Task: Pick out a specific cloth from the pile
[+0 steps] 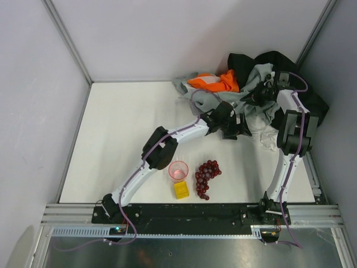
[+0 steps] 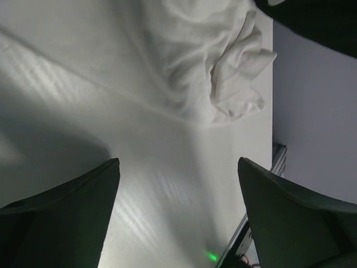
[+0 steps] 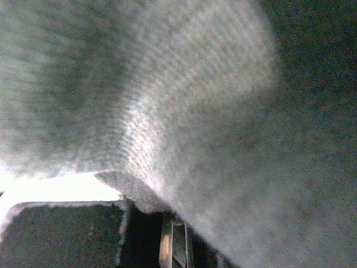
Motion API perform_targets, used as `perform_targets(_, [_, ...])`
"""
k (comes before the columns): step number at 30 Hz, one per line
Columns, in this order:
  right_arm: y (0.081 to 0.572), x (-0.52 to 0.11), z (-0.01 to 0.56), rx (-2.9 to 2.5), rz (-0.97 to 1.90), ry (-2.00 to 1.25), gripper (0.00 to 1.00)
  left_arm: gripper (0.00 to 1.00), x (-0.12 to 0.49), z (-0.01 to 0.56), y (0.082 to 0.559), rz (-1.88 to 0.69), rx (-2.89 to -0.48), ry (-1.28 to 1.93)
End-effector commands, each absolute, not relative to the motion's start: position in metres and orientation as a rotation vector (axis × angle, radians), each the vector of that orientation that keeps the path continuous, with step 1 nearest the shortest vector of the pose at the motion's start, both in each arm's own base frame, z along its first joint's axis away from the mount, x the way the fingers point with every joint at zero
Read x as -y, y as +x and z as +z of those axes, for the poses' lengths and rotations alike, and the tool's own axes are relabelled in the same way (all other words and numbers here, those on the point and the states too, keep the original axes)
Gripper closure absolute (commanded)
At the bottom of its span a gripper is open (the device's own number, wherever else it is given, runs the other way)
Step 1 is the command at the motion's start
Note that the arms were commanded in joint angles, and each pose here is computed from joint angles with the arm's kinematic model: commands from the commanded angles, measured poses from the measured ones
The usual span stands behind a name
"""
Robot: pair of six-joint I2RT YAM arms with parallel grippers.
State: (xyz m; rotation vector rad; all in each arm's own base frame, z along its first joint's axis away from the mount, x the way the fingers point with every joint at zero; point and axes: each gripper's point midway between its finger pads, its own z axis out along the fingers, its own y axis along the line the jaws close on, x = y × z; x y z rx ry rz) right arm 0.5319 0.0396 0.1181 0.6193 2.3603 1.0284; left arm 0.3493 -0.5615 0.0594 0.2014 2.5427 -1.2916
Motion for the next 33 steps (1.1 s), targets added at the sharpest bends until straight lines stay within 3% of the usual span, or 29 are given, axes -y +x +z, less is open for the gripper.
perform_targets(1, [0.531,-0.005,0.131,-2.313,0.937,0.695,0.88,0.1,0.589,0.061,0.349,-1.377,-2.528,0.151])
perform_targets(19, [0.527,0.002,0.135,-2.293,0.979,0.696,0.8,0.34,0.643,0.037,0.361,-1.521,-2.384,-0.034])
perform_targets(25, [0.529,0.001,0.134,-2.292,1.0,0.693,0.8,0.59,0.652,0.054,0.371,-1.597,-2.254,-0.041])
perform_targets(31, [0.529,0.003,0.144,-2.279,1.012,0.683,0.79,0.93,0.653,0.065,0.374,-1.613,-2.192,0.024])
perform_targets(33, [0.528,0.004,0.149,-2.269,1.029,0.683,0.79,0.98,0.649,0.07,0.375,-1.601,-2.185,0.062])
